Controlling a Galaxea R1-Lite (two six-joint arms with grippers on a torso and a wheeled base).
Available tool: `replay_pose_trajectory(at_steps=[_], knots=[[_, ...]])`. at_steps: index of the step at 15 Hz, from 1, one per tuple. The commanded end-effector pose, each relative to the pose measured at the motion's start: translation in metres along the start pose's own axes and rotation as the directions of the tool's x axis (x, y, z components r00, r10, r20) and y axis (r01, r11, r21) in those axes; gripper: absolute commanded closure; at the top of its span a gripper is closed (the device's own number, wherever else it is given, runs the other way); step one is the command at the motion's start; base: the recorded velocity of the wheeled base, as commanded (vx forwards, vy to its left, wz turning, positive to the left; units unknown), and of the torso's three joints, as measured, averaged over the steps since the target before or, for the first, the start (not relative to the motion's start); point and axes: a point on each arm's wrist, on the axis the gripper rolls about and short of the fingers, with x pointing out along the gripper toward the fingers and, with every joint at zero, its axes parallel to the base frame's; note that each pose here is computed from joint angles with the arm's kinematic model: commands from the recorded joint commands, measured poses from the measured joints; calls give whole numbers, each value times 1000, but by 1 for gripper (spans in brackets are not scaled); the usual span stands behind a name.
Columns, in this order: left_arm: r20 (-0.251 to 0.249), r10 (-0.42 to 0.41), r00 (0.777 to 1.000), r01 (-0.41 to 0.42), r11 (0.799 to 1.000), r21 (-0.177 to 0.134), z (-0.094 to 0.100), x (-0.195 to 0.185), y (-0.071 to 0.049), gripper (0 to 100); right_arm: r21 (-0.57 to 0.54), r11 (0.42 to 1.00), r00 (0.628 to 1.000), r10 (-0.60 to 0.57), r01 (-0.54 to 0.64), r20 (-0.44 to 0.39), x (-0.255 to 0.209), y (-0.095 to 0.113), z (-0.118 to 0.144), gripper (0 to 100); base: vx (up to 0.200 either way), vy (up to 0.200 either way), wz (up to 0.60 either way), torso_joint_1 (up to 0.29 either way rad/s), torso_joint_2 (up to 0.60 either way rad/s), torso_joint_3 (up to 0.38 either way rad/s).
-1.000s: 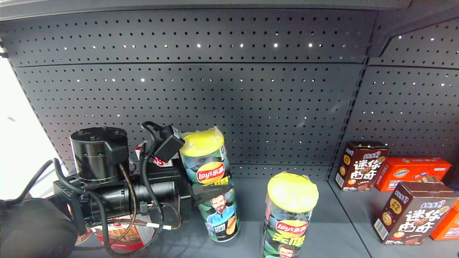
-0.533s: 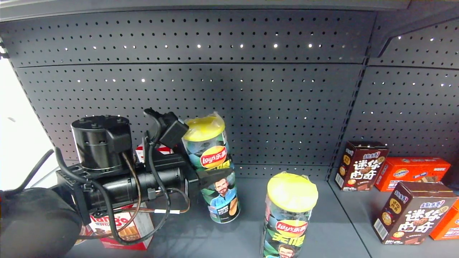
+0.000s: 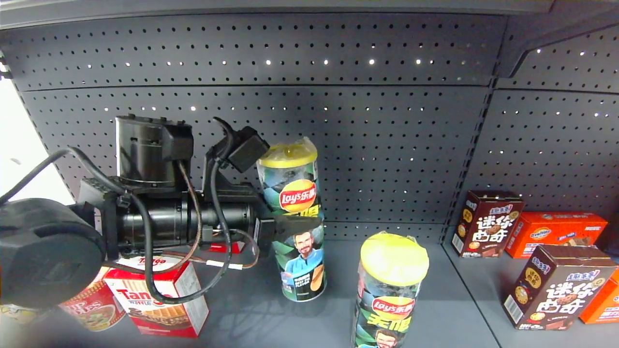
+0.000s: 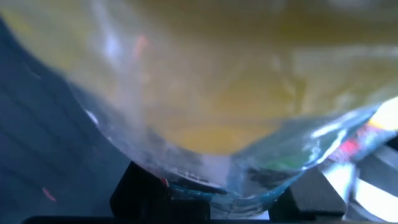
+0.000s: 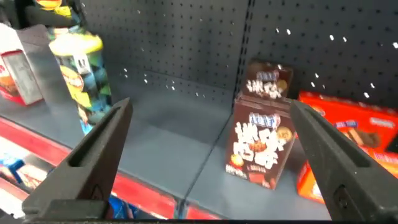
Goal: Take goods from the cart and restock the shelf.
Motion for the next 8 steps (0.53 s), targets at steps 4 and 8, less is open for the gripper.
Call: replay_pose_trajectory(at_steps=[4,8], knots=[[75,-23,997,15,994,112,26,8,24,100,-1,997,996,-80,80,26,-9,3,-4,0,0,0,0,0,0,0],[51,-24,998,18,991,131,16,25,40,100,-5,994,994,-108,108,15,-13,4,-5,0,0,0,0,0,0,0]])
